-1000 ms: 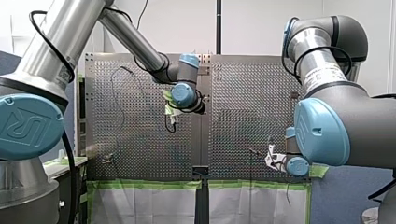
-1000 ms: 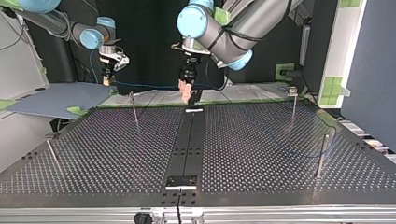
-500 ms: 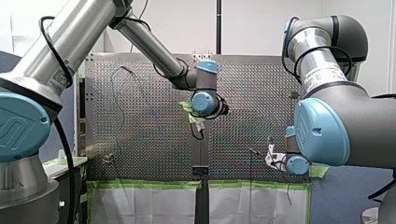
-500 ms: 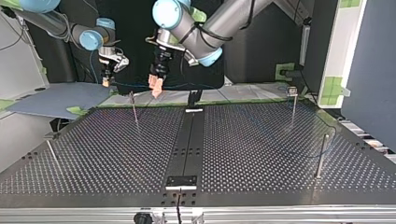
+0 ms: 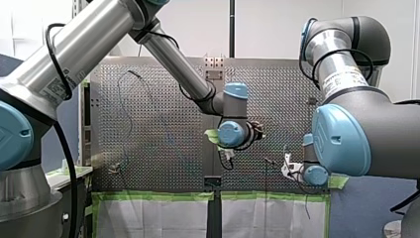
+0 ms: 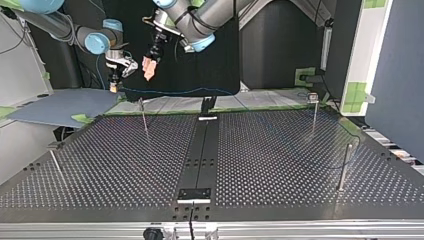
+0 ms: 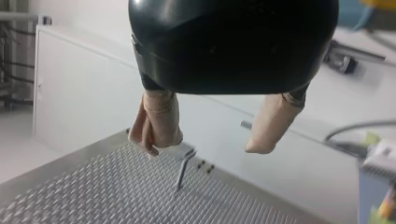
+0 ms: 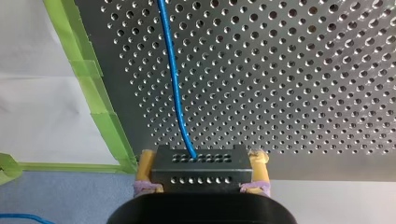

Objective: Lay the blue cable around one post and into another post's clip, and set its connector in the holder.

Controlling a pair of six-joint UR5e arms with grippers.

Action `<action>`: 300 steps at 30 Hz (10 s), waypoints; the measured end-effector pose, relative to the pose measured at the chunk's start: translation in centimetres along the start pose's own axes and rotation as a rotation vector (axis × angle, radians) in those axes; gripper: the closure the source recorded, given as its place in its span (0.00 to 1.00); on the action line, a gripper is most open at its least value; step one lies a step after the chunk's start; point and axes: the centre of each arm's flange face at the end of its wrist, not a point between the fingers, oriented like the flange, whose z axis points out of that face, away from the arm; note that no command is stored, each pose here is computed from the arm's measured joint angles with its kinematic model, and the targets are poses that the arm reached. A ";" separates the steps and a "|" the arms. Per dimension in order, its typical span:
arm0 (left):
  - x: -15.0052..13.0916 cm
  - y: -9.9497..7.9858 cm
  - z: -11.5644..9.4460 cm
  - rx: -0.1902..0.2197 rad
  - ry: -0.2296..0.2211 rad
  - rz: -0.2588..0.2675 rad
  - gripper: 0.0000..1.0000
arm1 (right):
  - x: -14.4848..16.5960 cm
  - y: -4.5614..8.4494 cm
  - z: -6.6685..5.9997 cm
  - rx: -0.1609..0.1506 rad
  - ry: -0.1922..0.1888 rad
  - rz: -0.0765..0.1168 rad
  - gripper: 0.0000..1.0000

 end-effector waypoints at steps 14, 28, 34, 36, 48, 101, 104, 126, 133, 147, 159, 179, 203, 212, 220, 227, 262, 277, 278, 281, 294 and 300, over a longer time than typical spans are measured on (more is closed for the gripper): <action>6.2 -5.9 -0.2 0.173 -0.010 -0.087 0.00 | -0.1 -0.1 -0.1 0.003 -0.006 -0.001 1.00; 10.6 3.0 3.4 0.074 0.036 0.002 0.00 | -0.1 0.4 0.0 -0.007 -0.014 0.002 1.00; 12.2 7.4 4.8 0.029 0.053 0.064 0.00 | 0.0 0.5 0.0 -0.008 -0.011 0.003 1.00; 12.6 8.7 5.4 0.020 0.050 0.071 0.00 | 0.0 0.5 0.0 -0.008 -0.010 0.003 1.00; 15.6 15.7 7.6 -0.061 0.090 0.074 0.00 | 0.0 0.5 0.1 -0.008 -0.009 0.004 1.00; 20.6 15.4 6.5 -0.116 0.144 0.225 0.00 | 0.1 0.4 0.2 -0.006 -0.007 0.004 1.00; 19.8 15.1 7.6 -0.126 0.114 0.209 0.00 | 0.1 0.4 0.2 -0.007 -0.007 0.005 1.00; 18.9 15.5 10.8 -0.183 0.078 0.147 0.00 | 0.2 0.4 0.3 0.002 -0.006 0.009 1.00; 17.4 15.0 13.1 -0.188 0.035 0.117 0.00 | 0.3 0.4 0.3 0.002 -0.003 0.009 1.00; 19.6 17.4 15.0 -0.217 0.054 0.093 0.00 | 0.2 0.1 0.3 0.018 -0.006 0.006 1.00; 18.2 18.3 17.8 -0.203 -0.012 0.062 0.00 | 0.0 -0.2 0.2 0.035 -0.016 0.008 1.00; 17.6 18.6 18.1 -0.233 -0.055 0.094 1.00 | 0.3 0.1 0.4 0.030 -0.005 0.011 1.00; 16.7 15.4 18.4 -0.166 -0.093 0.109 1.00 | 1.1 2.1 1.4 -0.026 0.028 -0.003 1.00; 15.6 14.7 18.6 -0.192 -0.115 0.152 1.00 | 2.0 4.1 2.4 -0.061 0.050 0.002 1.00; 15.3 14.8 18.6 -0.215 -0.125 0.179 1.00 | 2.3 5.5 2.7 -0.085 0.050 0.008 1.00; 15.3 14.8 18.4 -0.232 -0.125 0.208 1.00 | 2.5 6.4 2.9 -0.105 0.047 0.017 1.00; 15.6 12.1 17.8 -0.283 -0.121 0.434 1.00 | 3.8 10.0 3.5 -0.392 0.047 0.155 1.00; 15.2 13.2 18.5 -0.297 -0.109 0.453 1.00 | 4.2 9.9 4.2 -0.346 0.027 0.092 1.00; 15.2 13.4 18.5 -0.296 -0.109 0.452 1.00 | 4.3 9.8 4.3 -0.338 0.024 0.089 1.00; 15.2 13.8 18.6 -0.294 -0.111 0.450 1.00 | 4.3 9.4 4.5 -0.318 0.017 0.080 1.00; 13.1 14.6 20.7 -0.304 -0.146 0.438 1.00 | 5.6 8.5 6.1 -0.207 0.067 0.080 1.00; 12.2 15.6 21.5 -0.323 -0.156 0.442 1.00 | 6.6 8.9 7.1 -0.192 0.088 0.084 1.00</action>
